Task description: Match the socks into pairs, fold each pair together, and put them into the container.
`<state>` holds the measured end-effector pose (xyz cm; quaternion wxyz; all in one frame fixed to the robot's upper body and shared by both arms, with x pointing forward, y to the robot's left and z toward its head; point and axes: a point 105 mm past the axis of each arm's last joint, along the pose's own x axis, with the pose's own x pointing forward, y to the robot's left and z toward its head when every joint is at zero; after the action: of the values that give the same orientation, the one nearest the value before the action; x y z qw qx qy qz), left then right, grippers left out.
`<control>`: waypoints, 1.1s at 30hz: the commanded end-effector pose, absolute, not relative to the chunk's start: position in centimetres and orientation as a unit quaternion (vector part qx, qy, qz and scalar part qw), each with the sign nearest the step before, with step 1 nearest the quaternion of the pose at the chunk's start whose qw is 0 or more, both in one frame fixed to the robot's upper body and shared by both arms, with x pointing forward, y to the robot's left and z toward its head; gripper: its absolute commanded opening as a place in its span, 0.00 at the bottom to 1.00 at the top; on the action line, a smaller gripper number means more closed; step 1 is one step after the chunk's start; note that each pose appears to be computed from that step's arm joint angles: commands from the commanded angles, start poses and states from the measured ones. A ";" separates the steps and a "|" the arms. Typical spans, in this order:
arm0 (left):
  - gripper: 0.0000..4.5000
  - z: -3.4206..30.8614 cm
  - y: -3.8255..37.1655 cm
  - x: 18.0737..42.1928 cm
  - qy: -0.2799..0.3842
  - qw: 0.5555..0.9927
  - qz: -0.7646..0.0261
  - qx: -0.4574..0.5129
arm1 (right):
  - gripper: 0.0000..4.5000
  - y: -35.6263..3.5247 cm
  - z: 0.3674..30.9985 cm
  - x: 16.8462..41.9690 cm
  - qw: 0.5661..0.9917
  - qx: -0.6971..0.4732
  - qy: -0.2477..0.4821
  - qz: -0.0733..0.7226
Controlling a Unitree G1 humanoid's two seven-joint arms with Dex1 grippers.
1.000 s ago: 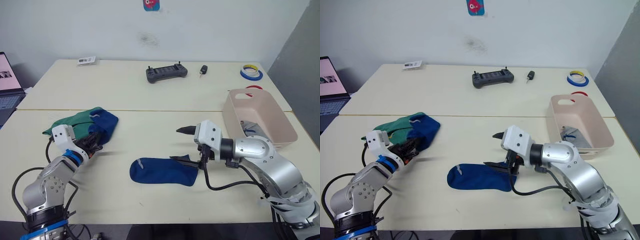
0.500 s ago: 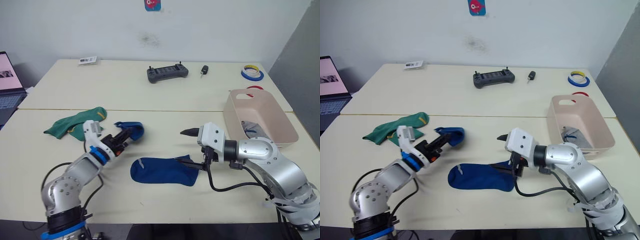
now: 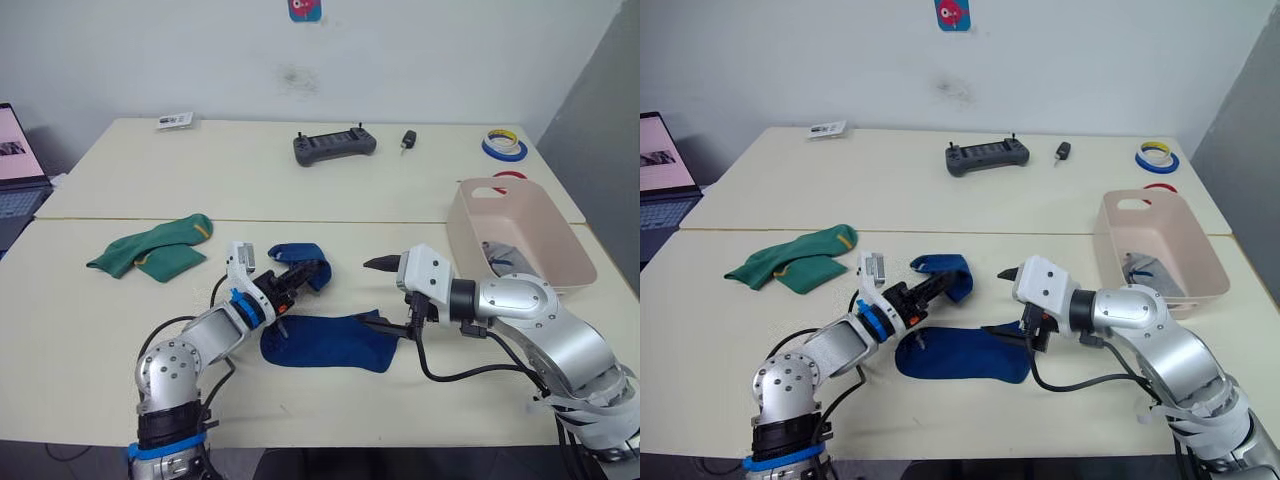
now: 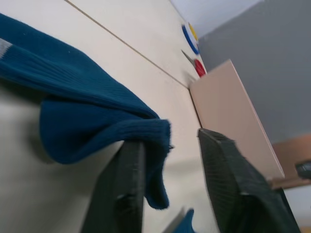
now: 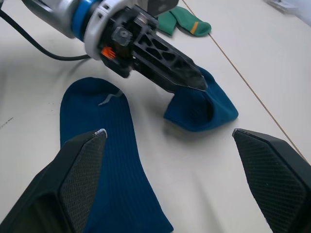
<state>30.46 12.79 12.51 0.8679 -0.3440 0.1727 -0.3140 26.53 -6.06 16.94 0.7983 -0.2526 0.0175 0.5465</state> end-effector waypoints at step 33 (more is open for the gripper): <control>1.00 18.3 21.4 27.3 0.142 0.822 -0.538 0.122 | 0.90 3.2 12.2 33.0 0.900 -0.159 0.033 0.405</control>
<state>27.23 21.91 17.37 0.8248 0.1015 0.1597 -0.5328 32.90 2.83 10.75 0.8947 -0.1618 0.0683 0.4107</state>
